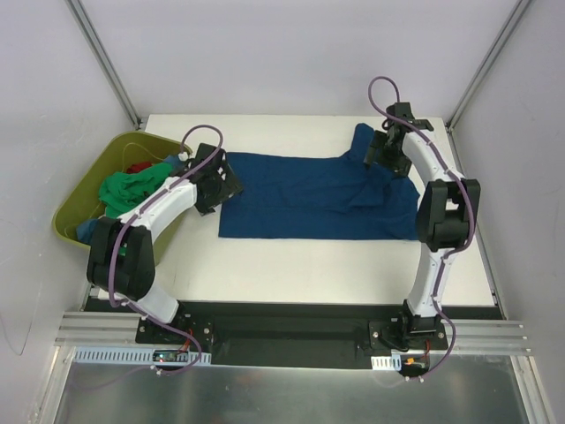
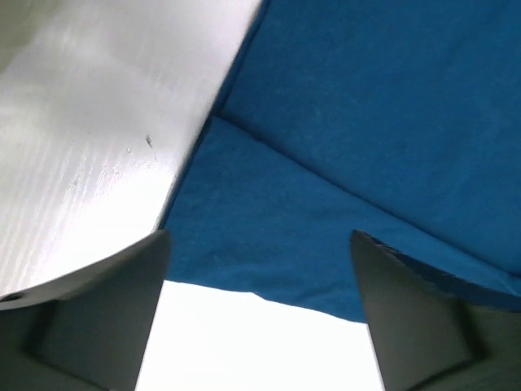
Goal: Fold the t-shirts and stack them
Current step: Fold the flattened tshirt in 1/3 of the way
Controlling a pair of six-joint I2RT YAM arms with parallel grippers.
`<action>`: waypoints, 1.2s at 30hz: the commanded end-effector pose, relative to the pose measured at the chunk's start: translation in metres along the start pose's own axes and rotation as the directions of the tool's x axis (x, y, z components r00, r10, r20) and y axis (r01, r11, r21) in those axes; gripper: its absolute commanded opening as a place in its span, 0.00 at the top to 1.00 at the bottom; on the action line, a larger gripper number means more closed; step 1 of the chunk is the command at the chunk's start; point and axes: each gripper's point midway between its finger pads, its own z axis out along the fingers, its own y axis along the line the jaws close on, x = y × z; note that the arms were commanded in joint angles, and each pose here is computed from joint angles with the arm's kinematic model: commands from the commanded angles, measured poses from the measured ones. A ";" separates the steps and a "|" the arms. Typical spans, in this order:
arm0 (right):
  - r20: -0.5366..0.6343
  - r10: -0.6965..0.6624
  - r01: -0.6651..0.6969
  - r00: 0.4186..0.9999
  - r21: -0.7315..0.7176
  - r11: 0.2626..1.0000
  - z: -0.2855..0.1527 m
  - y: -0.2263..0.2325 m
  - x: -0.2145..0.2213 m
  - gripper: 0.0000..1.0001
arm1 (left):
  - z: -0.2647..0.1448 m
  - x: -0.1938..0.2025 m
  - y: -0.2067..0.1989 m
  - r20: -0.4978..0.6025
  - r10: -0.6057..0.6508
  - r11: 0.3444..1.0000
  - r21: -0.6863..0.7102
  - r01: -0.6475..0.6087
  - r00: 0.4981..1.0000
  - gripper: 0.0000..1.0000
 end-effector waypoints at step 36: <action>-0.150 0.023 -0.041 0.988 -0.117 0.992 0.038 -0.014 0.062 0.85 | -0.008 0.068 -0.028 -0.141 0.172 0.981 0.117 -0.156 0.975 0.01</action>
